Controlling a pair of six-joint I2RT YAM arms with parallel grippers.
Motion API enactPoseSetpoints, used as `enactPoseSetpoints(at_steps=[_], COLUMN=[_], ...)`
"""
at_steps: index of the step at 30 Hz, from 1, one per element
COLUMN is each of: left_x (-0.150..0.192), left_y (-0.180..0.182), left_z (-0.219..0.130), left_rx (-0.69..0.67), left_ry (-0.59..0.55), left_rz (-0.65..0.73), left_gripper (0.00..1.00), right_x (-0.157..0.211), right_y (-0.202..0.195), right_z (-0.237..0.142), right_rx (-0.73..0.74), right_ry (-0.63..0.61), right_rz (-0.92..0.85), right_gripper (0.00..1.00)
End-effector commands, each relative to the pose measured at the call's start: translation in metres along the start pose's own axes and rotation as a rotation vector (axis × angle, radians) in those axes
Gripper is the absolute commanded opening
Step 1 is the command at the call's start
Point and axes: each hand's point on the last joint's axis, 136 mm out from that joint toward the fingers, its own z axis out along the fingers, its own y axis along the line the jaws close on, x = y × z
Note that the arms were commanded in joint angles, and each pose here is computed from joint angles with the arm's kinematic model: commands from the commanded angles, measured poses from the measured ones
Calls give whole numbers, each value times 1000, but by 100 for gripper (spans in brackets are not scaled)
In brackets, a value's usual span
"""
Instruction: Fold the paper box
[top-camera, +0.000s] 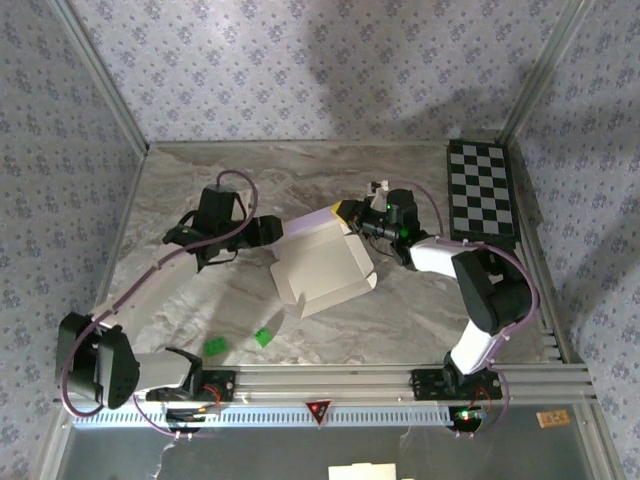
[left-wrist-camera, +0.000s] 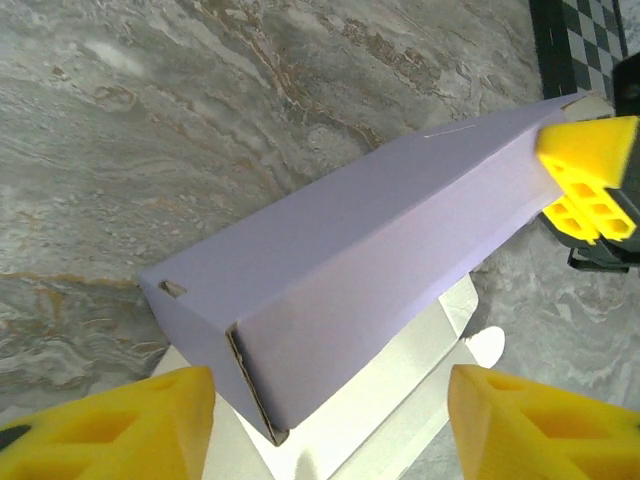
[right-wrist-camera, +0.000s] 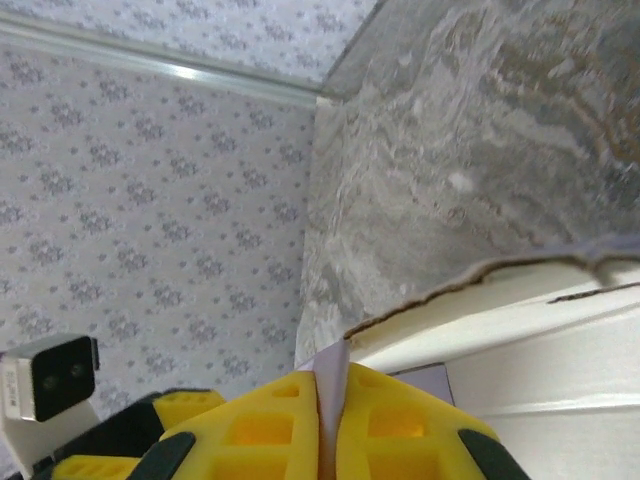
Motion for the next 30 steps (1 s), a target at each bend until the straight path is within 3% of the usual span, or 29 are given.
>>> enactPoseSetpoints(at_steps=[1, 13, 21, 30], left_x=[-7, 15, 27, 30], left_y=[-2, -29, -33, -46], left_z=[-16, 2, 25, 41], left_rx=[-42, 66, -14, 2], left_ry=[-3, 201, 276, 337], left_rz=[82, 327, 488, 556], left_gripper=[67, 75, 82, 86], right_x=[17, 40, 27, -2], right_y=[2, -2, 7, 2], right_z=[7, 1, -4, -50], right_rx=[-10, 134, 207, 366], right_ry=[126, 431, 423, 262], right_rz=[19, 59, -4, -86], right_gripper=[6, 13, 35, 55])
